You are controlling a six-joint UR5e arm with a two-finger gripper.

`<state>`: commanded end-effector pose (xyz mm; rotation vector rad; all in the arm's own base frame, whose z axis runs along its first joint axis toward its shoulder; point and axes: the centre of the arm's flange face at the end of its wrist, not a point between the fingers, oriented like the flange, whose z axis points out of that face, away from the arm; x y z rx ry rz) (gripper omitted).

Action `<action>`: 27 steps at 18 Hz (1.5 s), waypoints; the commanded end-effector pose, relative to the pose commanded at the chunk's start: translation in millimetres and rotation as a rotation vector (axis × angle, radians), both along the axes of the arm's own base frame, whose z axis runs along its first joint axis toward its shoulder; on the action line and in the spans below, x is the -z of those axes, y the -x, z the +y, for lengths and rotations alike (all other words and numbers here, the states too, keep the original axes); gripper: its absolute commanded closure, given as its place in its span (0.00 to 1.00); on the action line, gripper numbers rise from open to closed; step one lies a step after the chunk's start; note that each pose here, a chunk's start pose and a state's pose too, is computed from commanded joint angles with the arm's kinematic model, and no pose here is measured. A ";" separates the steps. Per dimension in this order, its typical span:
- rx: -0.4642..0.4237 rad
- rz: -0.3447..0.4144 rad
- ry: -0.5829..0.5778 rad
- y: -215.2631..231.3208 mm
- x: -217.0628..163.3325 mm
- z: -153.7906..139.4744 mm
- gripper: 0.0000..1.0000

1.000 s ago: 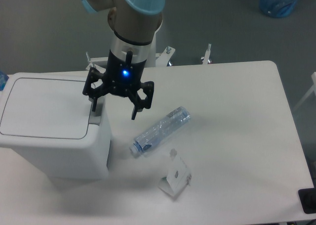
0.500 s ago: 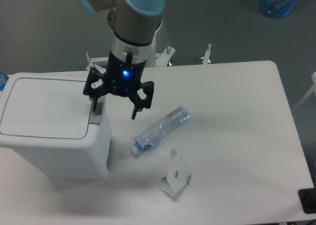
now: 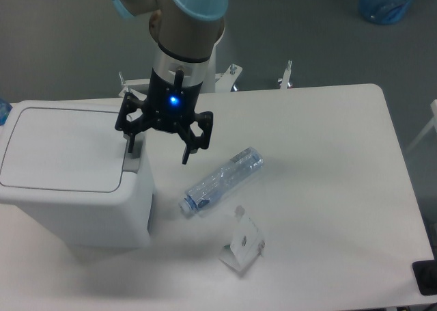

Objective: Open the trash can
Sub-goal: 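Lower the gripper onto the grey button and press it down, then hold the button pressed while the lid springs open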

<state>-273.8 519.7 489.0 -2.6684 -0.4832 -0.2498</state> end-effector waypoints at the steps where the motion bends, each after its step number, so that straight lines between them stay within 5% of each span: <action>1: 0.000 -0.003 0.003 1.0 3.2 1.0 0.00; 27: 0.004 -0.007 0.008 4.2 8.6 5.5 0.00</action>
